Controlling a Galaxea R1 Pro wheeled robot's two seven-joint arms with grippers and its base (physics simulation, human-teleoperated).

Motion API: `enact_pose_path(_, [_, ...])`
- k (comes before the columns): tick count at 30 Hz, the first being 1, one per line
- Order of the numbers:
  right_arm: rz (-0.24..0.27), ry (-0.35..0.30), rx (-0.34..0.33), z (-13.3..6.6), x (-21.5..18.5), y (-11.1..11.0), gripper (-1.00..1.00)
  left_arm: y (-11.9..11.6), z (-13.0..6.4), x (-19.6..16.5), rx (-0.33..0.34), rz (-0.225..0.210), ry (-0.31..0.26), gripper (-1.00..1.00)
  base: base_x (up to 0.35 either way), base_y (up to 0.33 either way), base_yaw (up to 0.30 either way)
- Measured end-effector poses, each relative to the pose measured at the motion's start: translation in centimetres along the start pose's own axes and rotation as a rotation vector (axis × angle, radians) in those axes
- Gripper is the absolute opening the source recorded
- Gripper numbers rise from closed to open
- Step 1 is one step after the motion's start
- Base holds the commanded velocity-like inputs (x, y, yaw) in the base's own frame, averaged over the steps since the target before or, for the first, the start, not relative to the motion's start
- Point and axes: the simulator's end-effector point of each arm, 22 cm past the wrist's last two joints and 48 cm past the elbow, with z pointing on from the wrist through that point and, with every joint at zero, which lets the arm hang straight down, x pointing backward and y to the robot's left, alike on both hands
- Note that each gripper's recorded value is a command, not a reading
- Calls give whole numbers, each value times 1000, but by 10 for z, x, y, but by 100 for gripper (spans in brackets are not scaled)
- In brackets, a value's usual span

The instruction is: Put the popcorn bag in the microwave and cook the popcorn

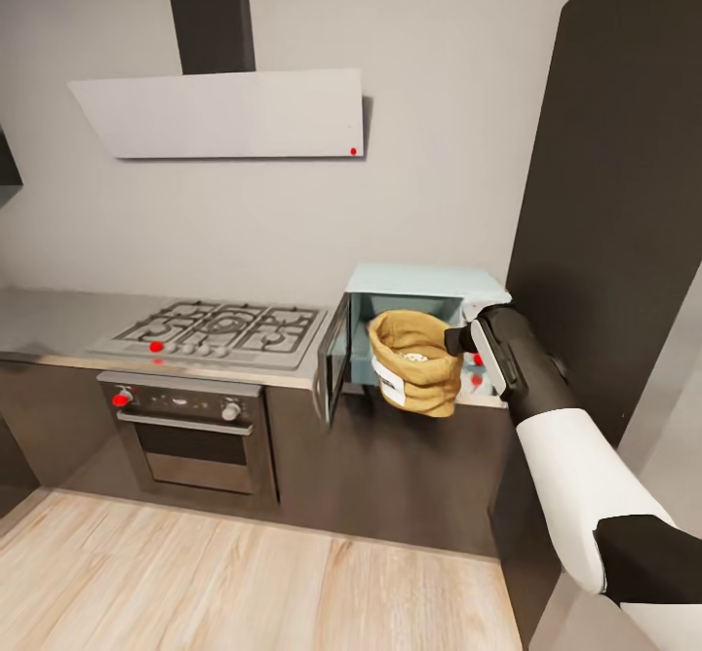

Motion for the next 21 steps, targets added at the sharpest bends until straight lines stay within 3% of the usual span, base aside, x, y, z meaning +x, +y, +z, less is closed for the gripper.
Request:
enact_pose_path(8, [1, 0, 0, 0, 0, 0, -100, 1, 0, 0, -1, 0, 0, 100, 197, 0, 0])
enact_pose_path(21, [0, 1, 0, 1, 0, 0, -100, 1, 0, 0, -2, 0, 0, 100, 13, 0, 0])
